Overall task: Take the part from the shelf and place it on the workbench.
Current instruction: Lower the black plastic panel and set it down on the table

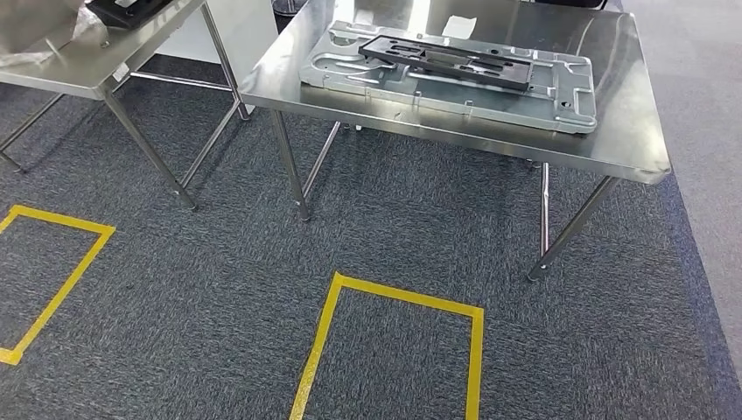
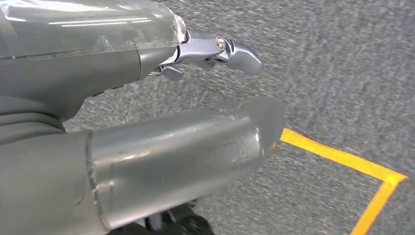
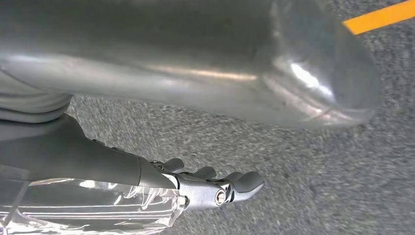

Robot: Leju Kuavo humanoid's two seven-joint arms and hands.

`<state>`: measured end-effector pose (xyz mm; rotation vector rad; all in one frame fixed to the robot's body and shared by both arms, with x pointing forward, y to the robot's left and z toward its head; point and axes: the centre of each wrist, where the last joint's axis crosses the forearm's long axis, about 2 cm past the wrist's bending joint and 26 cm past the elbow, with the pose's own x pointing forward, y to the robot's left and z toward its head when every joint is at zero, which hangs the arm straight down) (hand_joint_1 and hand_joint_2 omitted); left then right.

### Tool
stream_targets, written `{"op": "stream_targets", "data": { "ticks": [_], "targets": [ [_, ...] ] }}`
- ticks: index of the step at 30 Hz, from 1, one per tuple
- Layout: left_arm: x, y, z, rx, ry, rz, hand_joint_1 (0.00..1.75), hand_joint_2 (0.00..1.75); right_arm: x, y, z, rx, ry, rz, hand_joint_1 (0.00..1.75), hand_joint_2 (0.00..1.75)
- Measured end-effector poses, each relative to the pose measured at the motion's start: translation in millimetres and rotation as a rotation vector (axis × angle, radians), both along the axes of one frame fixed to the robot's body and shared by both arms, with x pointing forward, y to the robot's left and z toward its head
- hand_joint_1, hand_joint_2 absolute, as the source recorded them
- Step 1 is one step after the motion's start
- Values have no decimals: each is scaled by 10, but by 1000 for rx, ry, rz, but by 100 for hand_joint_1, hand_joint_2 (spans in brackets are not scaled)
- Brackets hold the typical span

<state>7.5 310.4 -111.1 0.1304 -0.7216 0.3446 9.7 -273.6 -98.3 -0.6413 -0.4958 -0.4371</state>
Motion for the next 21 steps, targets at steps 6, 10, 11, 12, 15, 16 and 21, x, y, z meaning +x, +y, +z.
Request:
{"op": "stream_targets", "data": {
  "ticks": [6, 10, 11, 12, 15, 16, 21],
  "targets": [
    [24, 9, 3, 5, -7, 3, 0, 0, 6, 29, -17, 31, 47, -21, 0, 0],
    [27, -9, 3, 2, -7, 4, 0, 0, -44, 39, -40, 74, 118, -59, 0, 0],
    [24, -9, 3, 2, -7, 3, 0, 0, -52, 46, -44, 83, 126, -63, 0, 0],
    [22, -9, 3, 2, -6, 3, 0, 0, -56, 52, -48, 92, 131, -64, 0, 0],
    [27, -10, 3, 4, -6, -2, 0, 0, -46, 55, -59, 120, 131, -52, 0, 0],
    [30, -11, 3, 5, -5, -5, 0, 0, -36, 54, -62, 130, 127, -44, 0, 0],
    [34, -7, 3, 18, -2, -11, 0, 0, -8, 78, -73, 168, 112, -5, 0, 0]
  ]
}}
